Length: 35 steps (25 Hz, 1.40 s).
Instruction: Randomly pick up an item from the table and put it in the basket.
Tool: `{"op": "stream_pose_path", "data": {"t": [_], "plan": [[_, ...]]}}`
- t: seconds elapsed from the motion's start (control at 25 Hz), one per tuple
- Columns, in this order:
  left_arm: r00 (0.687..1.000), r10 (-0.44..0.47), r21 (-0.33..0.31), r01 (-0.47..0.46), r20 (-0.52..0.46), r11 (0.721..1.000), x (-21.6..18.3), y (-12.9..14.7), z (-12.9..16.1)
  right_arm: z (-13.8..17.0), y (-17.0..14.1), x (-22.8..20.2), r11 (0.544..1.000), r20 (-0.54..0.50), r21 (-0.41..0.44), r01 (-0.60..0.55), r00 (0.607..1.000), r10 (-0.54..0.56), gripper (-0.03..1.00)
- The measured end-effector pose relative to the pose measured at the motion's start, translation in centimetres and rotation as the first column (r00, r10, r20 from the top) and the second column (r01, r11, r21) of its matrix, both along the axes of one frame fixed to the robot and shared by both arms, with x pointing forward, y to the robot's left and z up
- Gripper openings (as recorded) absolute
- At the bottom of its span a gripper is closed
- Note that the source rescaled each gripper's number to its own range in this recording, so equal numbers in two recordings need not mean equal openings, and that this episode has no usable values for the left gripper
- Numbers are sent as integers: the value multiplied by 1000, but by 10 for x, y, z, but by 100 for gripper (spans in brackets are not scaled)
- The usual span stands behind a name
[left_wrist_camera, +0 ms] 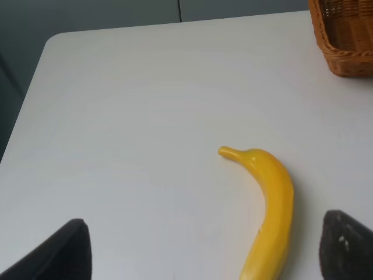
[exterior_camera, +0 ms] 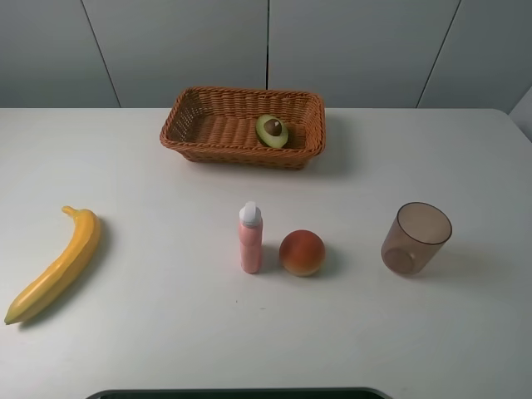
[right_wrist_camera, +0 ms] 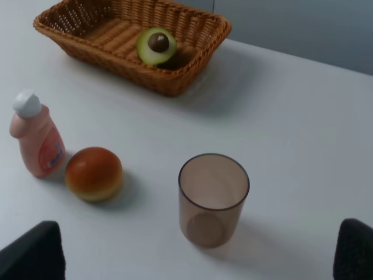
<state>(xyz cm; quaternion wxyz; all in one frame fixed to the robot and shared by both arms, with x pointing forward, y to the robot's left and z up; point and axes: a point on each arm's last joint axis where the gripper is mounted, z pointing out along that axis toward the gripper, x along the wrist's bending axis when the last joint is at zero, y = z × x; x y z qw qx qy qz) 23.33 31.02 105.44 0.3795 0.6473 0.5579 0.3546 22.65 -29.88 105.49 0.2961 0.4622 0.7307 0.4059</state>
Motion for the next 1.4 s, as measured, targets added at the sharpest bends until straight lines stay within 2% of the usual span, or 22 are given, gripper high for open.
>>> {"op": "stream_pose_path", "data": {"t": [0.56, 0.72, 0.88, 1.4], "plan": [[1000, 0, 0, 0, 0, 1000, 0, 0, 0, -2, 1, 3, 999, 13, 26, 20, 1000, -21, 99], [1000, -1, 2, 1, 0, 1000, 0, 0, 0, -2, 3, 3, 987, 9, 35, 156, 988, -156, 99], [1000, -1, 2, 1, 0, 1000, 0, 0, 0, -1, 6, 4, 943, 8, 45, 329, 944, -330, 100], [1000, -1, 2, 1, 0, 1000, 0, 0, 0, -1, 6, 4, 933, 7, 46, 357, 934, -358, 100]]}}
